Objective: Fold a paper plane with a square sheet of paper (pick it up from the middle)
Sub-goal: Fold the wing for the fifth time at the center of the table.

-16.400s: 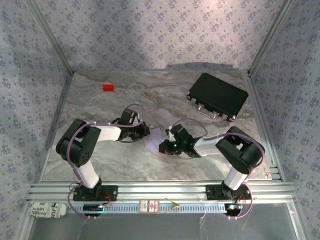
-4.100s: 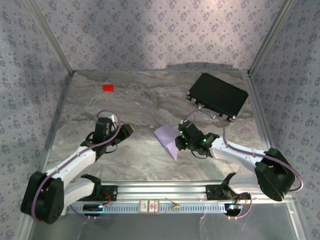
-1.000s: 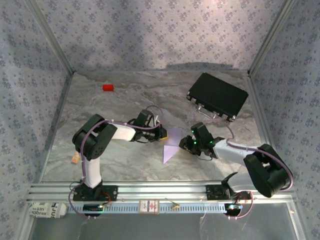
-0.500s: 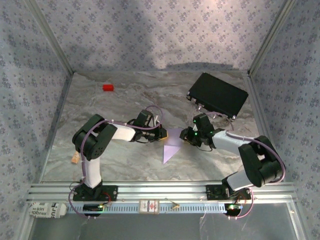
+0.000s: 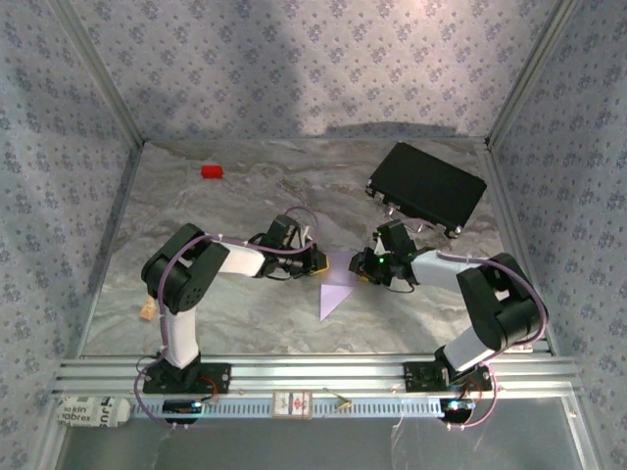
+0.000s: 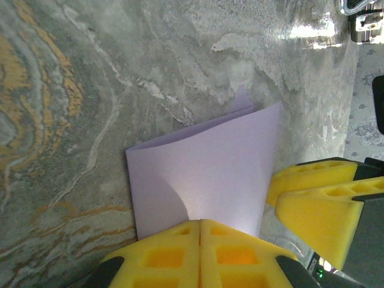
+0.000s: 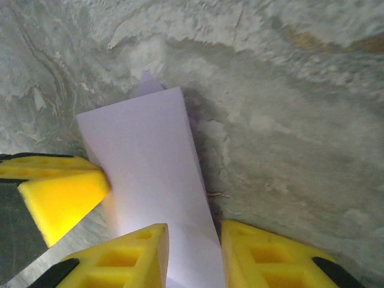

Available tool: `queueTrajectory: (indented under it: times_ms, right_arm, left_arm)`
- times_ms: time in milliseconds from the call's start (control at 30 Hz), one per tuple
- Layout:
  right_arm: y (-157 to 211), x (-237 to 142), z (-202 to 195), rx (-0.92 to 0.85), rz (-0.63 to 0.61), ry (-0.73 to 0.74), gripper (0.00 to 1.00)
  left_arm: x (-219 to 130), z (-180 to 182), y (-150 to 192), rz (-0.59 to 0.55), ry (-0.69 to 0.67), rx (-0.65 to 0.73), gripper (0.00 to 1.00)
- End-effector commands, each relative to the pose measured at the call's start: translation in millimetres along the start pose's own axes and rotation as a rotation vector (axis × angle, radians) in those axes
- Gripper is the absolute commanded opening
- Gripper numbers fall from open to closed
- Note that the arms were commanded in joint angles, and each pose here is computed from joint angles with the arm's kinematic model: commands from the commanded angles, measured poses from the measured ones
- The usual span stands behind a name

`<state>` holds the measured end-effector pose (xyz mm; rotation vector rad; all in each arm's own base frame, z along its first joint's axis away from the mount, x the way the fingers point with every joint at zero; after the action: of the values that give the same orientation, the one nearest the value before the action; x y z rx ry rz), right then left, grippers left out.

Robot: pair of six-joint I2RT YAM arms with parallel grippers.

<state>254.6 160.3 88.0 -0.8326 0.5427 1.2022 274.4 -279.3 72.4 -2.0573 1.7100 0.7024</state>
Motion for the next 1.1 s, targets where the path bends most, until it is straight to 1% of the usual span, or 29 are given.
queueTrajectory:
  times_ms: [0, 267, 533, 700, 933, 1067]
  right_arm:
    - [-1, 2, 5, -0.031, 0.011, -0.055, 0.3]
    - [2, -3, 5, -0.046, -0.007, -0.073, 0.29]
    - [-9, -8, 8, -0.109, -0.042, -0.14, 0.34]
    - [-18, -7, 9, -0.142, -0.048, -0.178, 0.36]
    - [-22, -3, 8, -0.122, -0.039, -0.244, 0.35]
    - [-18, -1, 5, -0.108, -0.033, -0.245, 0.35]
  left_arm:
    - [-3, 25, 2, 0.0, -0.084, -0.057, 0.07]
    - [-4, 24, 2, -0.002, -0.081, -0.056, 0.07]
    - [-4, 24, 2, -0.001, -0.082, -0.058, 0.07]
    - [-5, 23, 2, -0.002, -0.08, -0.059, 0.07]
    - [-6, 22, 2, -0.005, -0.079, -0.057, 0.07]
    - [-6, 23, 2, -0.005, -0.08, -0.059, 0.07]
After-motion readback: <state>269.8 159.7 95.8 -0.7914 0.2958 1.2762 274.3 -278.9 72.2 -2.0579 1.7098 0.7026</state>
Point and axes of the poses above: each hand's point on the last joint's axis, 136 mm out from that joint toward the fingers, its own x axis out along the fingers, its own z axis along the line the jaws close on, y = z × x, the point moved 8 cm from there along -x, back along the fingers, and after that the axes turned 12 degrees about -x, right-handed, at the moved point
